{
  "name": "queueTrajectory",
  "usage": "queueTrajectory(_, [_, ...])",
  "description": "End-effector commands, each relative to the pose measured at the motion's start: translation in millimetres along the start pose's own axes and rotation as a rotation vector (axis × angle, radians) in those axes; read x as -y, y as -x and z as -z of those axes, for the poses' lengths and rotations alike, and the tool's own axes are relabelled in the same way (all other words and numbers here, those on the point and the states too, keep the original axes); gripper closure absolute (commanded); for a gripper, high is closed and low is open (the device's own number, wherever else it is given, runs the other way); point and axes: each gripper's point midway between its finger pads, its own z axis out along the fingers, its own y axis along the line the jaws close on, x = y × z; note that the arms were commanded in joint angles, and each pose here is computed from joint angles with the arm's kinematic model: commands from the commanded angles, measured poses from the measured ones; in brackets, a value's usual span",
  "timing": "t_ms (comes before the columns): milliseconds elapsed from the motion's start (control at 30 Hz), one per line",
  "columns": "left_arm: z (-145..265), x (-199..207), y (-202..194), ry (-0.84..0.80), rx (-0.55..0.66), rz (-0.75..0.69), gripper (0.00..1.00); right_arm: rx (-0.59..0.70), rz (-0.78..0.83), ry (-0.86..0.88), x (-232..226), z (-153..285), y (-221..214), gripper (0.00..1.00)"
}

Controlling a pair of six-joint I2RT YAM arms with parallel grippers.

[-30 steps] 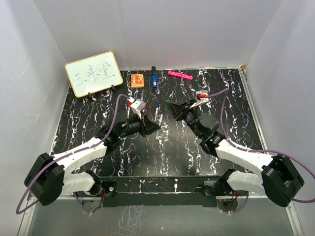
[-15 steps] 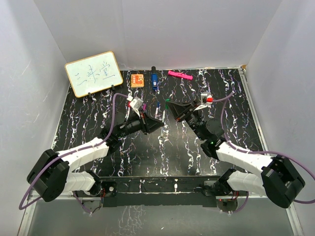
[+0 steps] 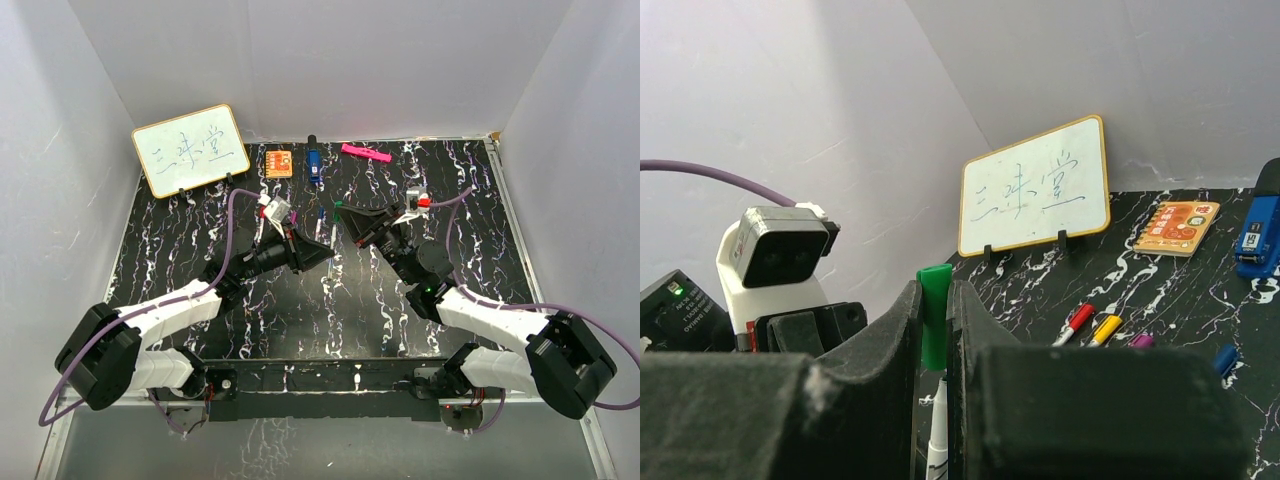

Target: Insert the pens into the pen caps

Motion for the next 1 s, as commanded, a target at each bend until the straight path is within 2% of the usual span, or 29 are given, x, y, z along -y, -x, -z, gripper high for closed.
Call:
queueTrajectory(0, [-3.6, 12.5, 16.0, -0.049, 0.034, -0.034, 1.00, 0.043, -0.002, 0.039, -10.5, -1.7, 10.7, 1.00])
queueTrajectory(967, [-0.4, 15.8, 22.0, -0.044, 0.051, -0.050, 1.00, 0.008, 0.002, 0.024, -8.0, 2.6, -1.2, 1.00])
